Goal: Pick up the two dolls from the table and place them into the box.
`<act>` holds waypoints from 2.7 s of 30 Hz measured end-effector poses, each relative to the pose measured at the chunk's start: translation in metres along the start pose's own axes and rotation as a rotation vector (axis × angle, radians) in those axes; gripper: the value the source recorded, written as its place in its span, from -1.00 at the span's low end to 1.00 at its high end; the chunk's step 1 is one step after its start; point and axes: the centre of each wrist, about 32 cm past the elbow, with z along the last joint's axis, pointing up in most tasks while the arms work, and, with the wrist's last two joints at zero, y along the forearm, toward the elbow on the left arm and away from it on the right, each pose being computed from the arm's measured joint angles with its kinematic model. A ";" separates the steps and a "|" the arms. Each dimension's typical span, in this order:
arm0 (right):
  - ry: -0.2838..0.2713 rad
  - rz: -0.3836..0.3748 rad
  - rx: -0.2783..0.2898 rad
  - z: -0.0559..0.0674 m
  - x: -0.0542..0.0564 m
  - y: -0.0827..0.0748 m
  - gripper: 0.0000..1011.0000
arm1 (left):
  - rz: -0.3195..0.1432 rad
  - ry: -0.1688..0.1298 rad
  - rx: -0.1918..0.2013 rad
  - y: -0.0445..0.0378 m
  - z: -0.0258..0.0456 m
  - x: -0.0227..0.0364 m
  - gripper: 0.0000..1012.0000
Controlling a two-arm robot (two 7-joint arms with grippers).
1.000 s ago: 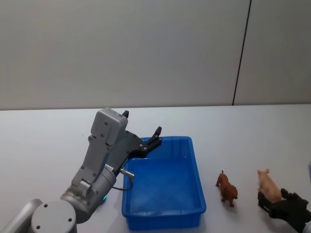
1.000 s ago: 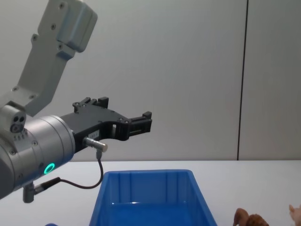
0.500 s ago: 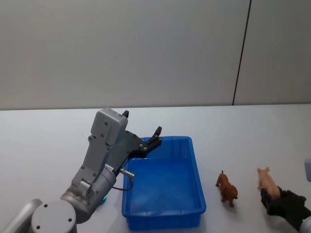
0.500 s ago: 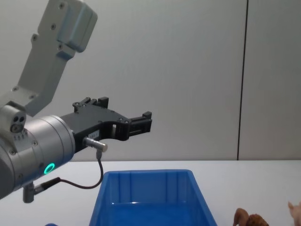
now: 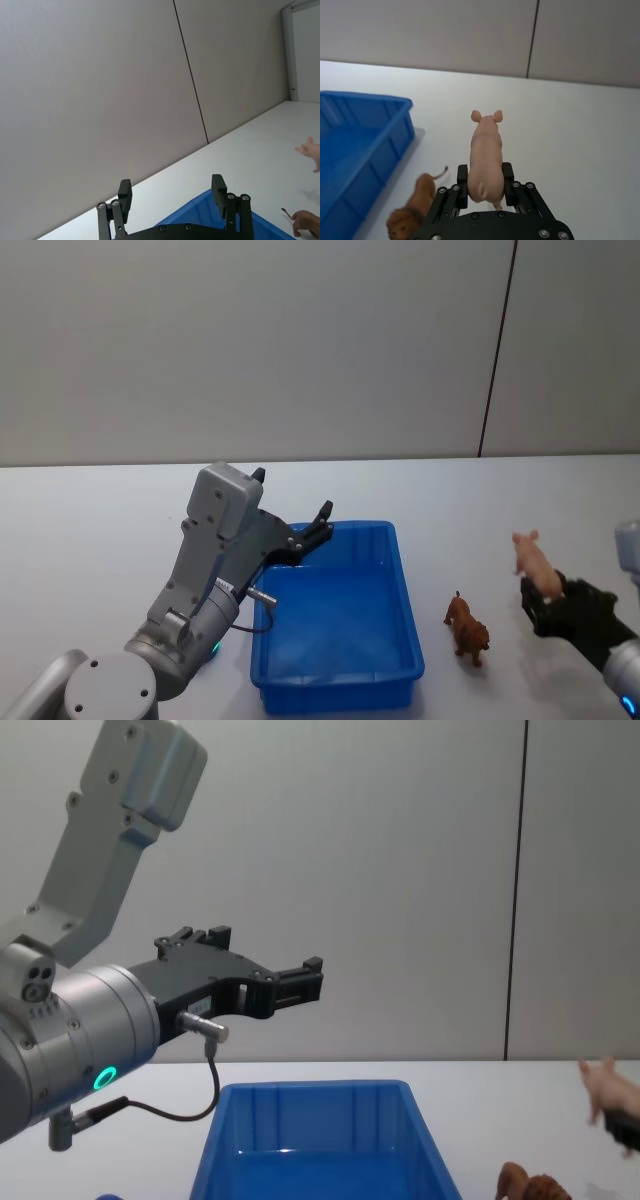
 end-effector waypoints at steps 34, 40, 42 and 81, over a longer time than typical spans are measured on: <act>-0.010 0.432 -0.027 0.066 -0.077 0.066 -0.11 | 0.000 0.000 0.000 0.0000 0.0000 0.0000 0.98; -0.017 0.474 -0.046 0.067 -0.087 0.075 0.29 | 0.000 0.000 0.000 0.0000 0.0000 0.0000 0.98; -0.021 0.481 -0.049 0.067 -0.090 0.076 0.45 | 0.000 0.000 0.000 0.0000 0.0000 0.0000 0.98; -0.057 0.241 -0.001 0.032 -0.060 -0.012 0.98 | 0.000 0.000 0.000 0.0000 0.0000 0.0000 0.98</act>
